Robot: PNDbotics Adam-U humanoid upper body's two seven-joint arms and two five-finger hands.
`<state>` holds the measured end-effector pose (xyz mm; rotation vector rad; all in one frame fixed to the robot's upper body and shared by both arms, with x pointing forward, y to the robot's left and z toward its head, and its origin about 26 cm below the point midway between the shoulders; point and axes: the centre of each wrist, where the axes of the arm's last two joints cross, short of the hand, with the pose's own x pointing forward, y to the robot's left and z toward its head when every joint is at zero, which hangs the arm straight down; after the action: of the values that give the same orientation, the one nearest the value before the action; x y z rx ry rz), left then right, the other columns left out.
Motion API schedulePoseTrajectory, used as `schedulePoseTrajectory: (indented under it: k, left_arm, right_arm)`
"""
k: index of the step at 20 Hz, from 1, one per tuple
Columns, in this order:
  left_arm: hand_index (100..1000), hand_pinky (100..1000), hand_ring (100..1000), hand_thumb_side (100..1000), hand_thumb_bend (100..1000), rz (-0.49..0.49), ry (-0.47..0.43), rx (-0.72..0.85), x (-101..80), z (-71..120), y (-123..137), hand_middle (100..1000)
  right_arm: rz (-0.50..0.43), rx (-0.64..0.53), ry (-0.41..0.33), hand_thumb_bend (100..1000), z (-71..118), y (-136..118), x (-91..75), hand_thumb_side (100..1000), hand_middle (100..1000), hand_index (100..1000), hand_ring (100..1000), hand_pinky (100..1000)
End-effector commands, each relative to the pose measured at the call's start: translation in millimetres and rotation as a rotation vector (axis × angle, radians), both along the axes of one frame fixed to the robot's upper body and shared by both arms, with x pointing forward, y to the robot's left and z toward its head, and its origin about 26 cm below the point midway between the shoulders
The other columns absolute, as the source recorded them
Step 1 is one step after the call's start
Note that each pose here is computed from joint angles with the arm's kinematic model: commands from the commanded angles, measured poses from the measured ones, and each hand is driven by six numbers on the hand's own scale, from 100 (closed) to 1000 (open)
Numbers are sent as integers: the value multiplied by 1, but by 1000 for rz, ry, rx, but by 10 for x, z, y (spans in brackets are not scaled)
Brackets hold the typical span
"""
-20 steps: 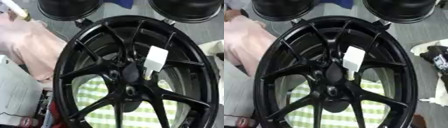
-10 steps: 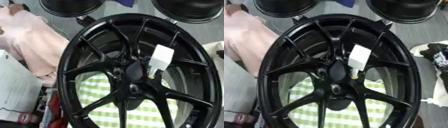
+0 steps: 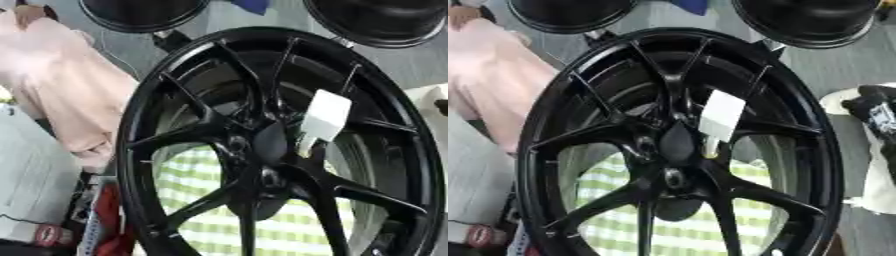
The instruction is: Pull the pin out of the wheel hub.
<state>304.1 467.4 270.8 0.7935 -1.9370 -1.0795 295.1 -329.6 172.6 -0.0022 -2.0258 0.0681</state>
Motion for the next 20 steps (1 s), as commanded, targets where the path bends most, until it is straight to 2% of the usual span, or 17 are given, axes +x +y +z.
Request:
schedulePoseTrajectory:
  k: [1,4,5,9,13,20]
  left_arm:
    - [910,894,825,100,100,39,3,66,-39,99,45,818]
    - [956,906,852,322,135,58,10,89,-46,70,65,861]
    - [953,905,850,357,142,57,10,91,-49,61,65,858]
    - [943,904,843,387,100,37,9,74,-53,44,60,846]
    - [947,904,841,421,103,15,20,59,-57,38,60,845]
    - [907,888,813,313,100,2,12,17,-65,42,44,806]
  right_arm:
    - [-2,-7,-34,239,104,-17,-31,389,567,676,738,910]
    - [-3,-6,-34,240,104,-17,-32,388,567,677,738,910]
    - [-4,-5,-33,240,104,-18,-32,388,567,677,738,910]
    - [-4,-5,-35,240,111,-18,-33,387,568,677,738,910]
    - [-5,-4,-35,241,114,-19,-33,387,568,677,738,910]
    - [-5,-5,-37,242,125,-18,-33,385,569,677,738,910]
